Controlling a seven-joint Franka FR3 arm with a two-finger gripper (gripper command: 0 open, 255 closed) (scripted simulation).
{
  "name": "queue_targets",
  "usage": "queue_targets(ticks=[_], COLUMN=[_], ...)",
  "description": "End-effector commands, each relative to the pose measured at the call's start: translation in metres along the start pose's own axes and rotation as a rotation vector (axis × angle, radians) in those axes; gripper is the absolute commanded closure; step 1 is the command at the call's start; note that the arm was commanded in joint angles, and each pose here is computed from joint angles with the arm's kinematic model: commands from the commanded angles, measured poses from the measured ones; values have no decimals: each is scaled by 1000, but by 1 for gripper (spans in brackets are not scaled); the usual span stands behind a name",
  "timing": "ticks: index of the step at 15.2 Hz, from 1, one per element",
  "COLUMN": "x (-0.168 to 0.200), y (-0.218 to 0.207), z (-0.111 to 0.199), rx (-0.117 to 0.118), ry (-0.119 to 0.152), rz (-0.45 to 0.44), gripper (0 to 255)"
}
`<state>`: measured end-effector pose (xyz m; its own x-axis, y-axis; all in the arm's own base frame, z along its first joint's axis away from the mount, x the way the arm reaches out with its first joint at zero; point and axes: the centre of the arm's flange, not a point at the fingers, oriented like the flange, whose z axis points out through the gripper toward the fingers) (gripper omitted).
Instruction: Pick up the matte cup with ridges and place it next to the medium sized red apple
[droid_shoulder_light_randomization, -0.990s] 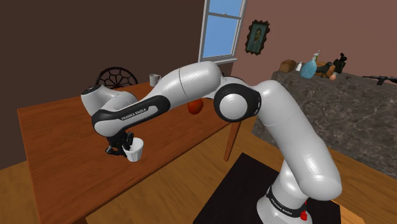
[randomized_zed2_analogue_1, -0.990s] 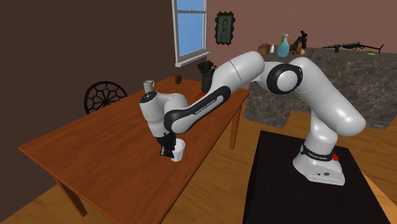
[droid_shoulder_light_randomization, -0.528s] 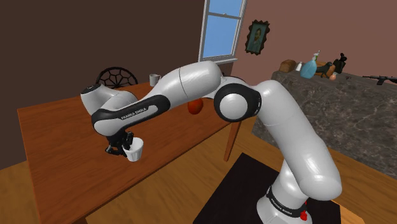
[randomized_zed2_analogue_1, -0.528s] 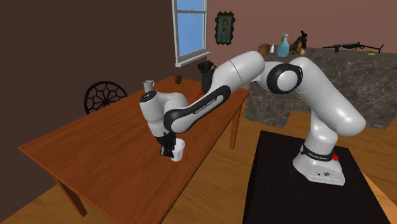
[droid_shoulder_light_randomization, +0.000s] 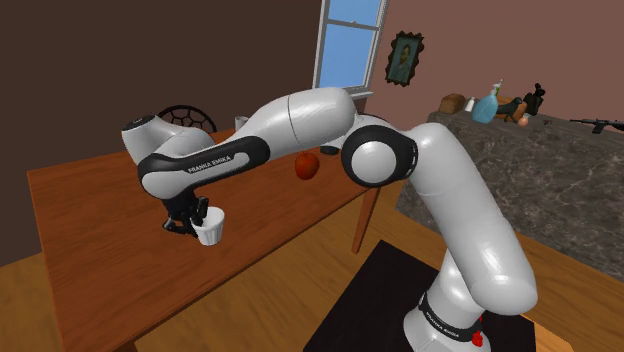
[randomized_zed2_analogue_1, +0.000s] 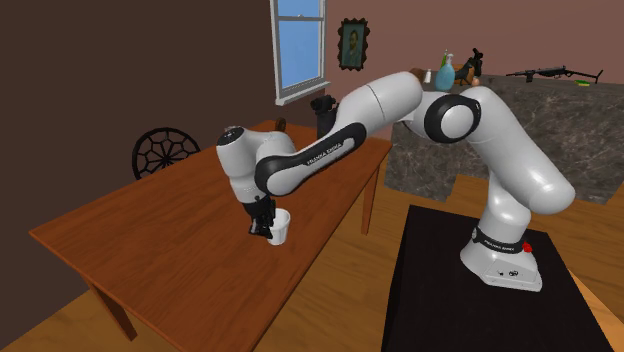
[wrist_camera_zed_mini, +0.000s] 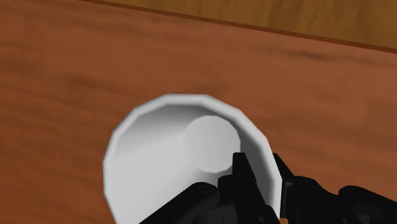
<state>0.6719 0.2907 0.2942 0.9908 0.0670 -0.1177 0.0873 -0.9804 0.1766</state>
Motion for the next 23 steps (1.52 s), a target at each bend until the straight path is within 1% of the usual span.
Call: queue_targets(ticks=[1,23], x=[-2,-16], y=[2,23], z=[-12,-125], rx=[0,0], ry=[0,0], rz=[0,0], gripper=[255,255])
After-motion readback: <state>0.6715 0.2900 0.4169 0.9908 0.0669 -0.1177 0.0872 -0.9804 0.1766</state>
